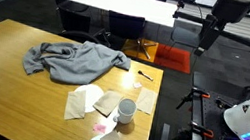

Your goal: Pick up the object and put it in the cup

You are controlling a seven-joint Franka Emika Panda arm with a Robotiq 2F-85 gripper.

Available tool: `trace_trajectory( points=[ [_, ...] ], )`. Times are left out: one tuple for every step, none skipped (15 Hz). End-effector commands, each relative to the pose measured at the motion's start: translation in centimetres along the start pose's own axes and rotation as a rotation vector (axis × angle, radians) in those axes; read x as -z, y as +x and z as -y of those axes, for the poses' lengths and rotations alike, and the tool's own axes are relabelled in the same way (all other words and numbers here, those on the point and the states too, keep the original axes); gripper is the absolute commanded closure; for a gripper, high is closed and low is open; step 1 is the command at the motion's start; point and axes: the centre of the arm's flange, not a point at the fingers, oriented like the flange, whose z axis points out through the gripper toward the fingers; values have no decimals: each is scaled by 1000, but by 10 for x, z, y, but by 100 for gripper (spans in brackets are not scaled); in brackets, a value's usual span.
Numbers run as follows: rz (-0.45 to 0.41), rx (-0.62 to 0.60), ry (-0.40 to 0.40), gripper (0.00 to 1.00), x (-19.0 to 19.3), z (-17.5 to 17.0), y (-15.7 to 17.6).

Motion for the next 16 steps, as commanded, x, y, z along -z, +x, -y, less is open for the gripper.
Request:
trace_trajectory(
  points=[
    [0,0,0,0,0,0,0],
    [0,0,0,0,0,0,0],
    [0,0,0,0,0,0,0],
    [0,0,0,0,0,0,0],
    [0,0,0,0,0,0,0],
    [0,0,0,0,0,0,0],
    [0,0,0,0,0,0,0],
    [0,0,0,0,0,0,0],
    [0,0,0,0,0,0,0],
    [-11,-2,-13,0,0,-2,3],
    [-12,1,-31,0,1,-5,7],
    [-12,5,-43,0,1,-10,11],
    [-10,6,-55,0,0,-17,17],
    [-7,7,-68,0,-1,-23,22],
    [0,7,-79,0,-2,-32,29],
    [6,3,-89,0,-4,-40,34]
  ],
)
